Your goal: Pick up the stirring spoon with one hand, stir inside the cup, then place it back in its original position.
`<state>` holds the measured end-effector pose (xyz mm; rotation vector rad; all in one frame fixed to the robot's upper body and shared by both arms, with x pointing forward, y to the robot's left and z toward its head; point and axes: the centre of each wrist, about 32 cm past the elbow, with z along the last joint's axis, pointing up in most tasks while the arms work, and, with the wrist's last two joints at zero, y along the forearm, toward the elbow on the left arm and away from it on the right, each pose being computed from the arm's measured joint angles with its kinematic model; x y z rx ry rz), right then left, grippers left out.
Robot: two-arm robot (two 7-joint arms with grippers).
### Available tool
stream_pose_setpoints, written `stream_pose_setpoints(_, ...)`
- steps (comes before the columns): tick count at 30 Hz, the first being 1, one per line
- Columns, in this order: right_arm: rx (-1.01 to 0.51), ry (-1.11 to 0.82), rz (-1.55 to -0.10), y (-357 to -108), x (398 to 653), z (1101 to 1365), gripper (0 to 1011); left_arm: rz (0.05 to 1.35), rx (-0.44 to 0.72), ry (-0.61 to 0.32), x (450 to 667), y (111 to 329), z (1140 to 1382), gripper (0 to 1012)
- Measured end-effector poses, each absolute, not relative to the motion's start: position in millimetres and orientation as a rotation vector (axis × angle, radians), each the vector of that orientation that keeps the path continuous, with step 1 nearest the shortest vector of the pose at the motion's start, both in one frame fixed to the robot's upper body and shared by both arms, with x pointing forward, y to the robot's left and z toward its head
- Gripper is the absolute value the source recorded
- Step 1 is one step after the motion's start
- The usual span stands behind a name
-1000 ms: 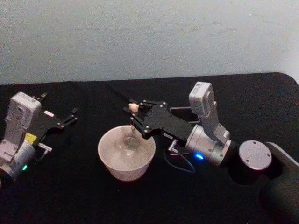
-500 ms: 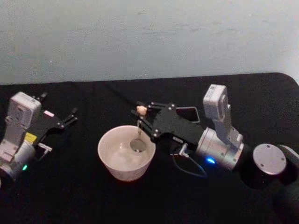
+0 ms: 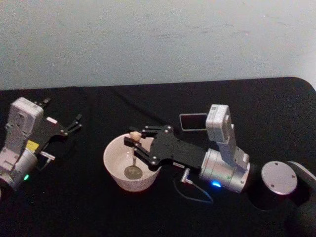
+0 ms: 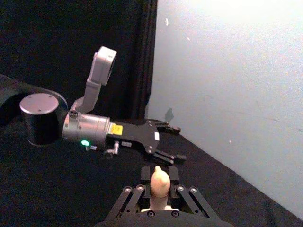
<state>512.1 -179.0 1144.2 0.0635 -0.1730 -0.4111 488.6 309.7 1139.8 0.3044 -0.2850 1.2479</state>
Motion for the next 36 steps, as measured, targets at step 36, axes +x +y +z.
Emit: stream_pose_setpoints(36, 0.044, -0.218, -0.535, -182.8, 542.2, 1146.6, 214, 1.248, 0.304, -0.285, 488.6, 309.6, 1139.8, 1001)
